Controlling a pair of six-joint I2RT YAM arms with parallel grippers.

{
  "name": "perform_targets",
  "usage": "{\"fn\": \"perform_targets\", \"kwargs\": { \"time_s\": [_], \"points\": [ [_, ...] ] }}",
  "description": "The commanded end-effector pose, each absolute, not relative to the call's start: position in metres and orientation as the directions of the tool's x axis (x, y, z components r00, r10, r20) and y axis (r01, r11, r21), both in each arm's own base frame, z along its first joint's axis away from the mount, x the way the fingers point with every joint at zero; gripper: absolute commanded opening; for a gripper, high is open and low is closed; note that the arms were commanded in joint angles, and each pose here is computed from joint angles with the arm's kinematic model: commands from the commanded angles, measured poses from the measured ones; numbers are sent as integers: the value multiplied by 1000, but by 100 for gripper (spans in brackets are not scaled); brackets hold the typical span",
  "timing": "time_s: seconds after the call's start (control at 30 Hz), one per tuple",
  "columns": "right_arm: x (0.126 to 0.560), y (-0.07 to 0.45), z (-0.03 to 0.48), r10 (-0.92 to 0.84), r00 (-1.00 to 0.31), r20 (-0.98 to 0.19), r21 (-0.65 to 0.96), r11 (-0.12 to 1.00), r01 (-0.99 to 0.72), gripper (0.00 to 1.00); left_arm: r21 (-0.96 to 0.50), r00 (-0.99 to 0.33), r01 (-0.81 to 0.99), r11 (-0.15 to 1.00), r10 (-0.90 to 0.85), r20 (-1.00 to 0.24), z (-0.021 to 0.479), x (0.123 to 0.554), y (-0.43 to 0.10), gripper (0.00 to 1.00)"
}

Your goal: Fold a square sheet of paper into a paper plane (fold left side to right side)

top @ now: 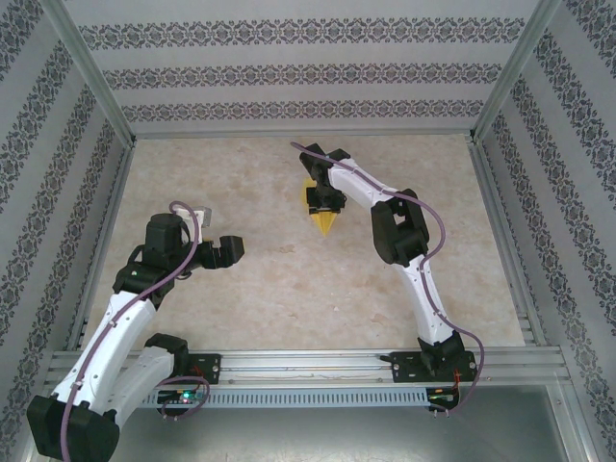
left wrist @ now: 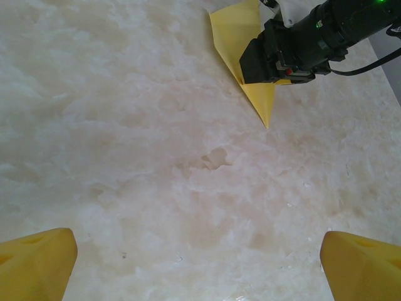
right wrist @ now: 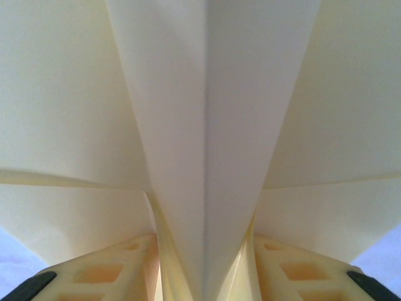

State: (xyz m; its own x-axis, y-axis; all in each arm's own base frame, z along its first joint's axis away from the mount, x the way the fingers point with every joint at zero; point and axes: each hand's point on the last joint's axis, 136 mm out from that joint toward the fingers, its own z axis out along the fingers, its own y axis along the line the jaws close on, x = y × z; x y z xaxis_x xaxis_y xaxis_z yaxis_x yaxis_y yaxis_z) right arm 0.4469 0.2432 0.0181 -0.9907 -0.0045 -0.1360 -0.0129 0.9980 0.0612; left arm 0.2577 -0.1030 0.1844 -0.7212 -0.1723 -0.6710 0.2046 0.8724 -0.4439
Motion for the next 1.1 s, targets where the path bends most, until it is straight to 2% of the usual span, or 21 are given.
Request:
{"fn": "perform_targets", "kwargs": {
  "time_s": [0.0,0.77,0.83,1.07],
  "points": [
    [442,242,37,-21,-987,-158,47,998,-29,40,-435,-697,203,877,-183,-694,194,264,-98,100],
    [429,240,68,-28,-977,-210,57,998,-41,44,-436,-697,194,879,-189,-692,192,270,-98,100],
    [427,240,73,-37,-974,-222,53,997,-50,47,-433,-692,187,882,-195,-695,192,271,-96,100],
    [410,231,105,-65,-948,-311,34,996,-80,70,-412,-664,149,899,-218,-715,194,277,-87,100]
  ]
}}
